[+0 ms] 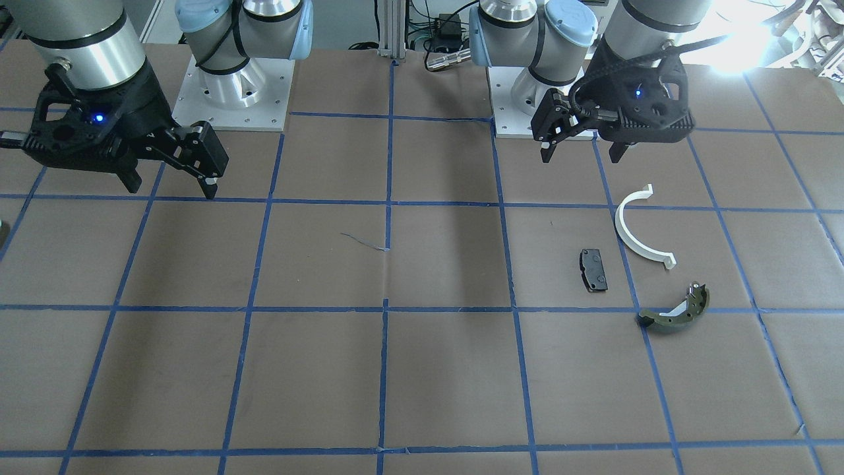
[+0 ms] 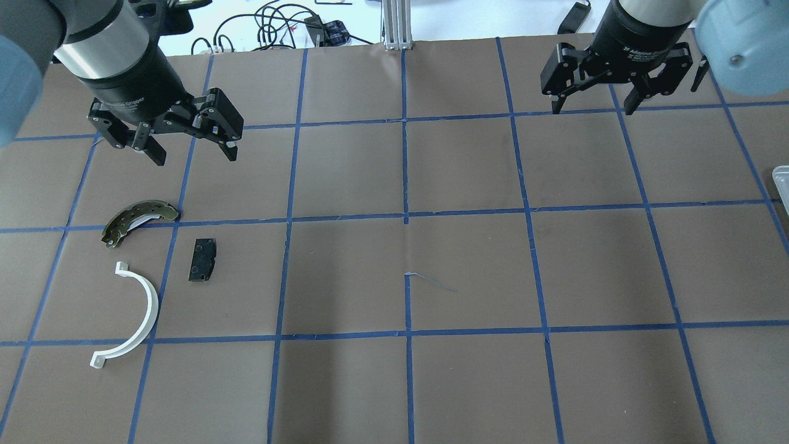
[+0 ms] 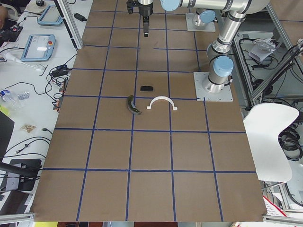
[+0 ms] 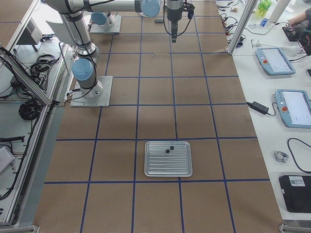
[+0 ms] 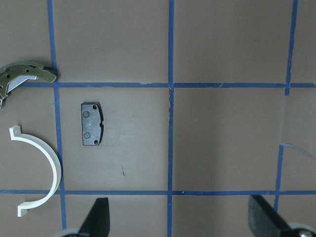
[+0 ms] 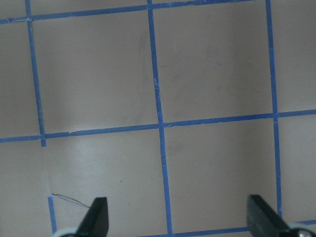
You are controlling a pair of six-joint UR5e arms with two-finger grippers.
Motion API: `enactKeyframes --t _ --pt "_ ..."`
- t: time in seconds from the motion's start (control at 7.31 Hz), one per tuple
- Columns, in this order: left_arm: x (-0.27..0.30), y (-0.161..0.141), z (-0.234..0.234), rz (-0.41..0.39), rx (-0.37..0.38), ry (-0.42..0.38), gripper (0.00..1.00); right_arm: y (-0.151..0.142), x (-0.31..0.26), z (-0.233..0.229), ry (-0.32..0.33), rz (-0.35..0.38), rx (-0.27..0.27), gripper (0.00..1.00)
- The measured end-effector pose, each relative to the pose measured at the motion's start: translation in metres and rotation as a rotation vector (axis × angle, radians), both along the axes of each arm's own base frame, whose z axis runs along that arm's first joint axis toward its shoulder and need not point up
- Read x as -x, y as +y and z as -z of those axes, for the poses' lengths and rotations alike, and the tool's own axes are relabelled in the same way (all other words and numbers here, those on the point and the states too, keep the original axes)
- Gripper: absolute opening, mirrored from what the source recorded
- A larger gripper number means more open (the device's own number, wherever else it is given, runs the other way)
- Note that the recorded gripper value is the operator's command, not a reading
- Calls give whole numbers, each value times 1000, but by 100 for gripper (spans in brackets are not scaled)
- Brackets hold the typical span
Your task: Place bearing gear from tray to pile
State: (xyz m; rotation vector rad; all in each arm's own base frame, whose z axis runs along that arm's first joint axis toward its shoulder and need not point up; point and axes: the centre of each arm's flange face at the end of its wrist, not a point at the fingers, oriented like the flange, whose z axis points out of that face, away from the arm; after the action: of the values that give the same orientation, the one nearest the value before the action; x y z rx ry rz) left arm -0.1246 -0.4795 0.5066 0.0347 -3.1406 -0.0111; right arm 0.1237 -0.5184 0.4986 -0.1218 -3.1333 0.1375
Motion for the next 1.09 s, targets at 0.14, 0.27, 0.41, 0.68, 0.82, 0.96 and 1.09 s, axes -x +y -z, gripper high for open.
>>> enactKeyframes --t 0.14,0.27,0.41,0.68,0.82,0.96,1.09 --pt "0 0 0 0 0 0 100 0 -1 1 -6 -1 -4 100" --pt "0 0 0 0 0 0 100 1 -1 1 -8 -2 -8 100" --pt "0 0 0 0 0 0 100 1 -1 2 -7 -5 -10 100" --pt "0 0 0 0 0 0 100 0 0 3 -4 -26 -13 100" --pt "0 0 0 0 0 0 100 0 1 3 -2 -31 -13 100" --pt "0 0 0 0 0 0 100 0 2 3 1 -32 -13 100" --pt "0 0 0 0 0 0 100 0 3 3 3 -32 -13 100"
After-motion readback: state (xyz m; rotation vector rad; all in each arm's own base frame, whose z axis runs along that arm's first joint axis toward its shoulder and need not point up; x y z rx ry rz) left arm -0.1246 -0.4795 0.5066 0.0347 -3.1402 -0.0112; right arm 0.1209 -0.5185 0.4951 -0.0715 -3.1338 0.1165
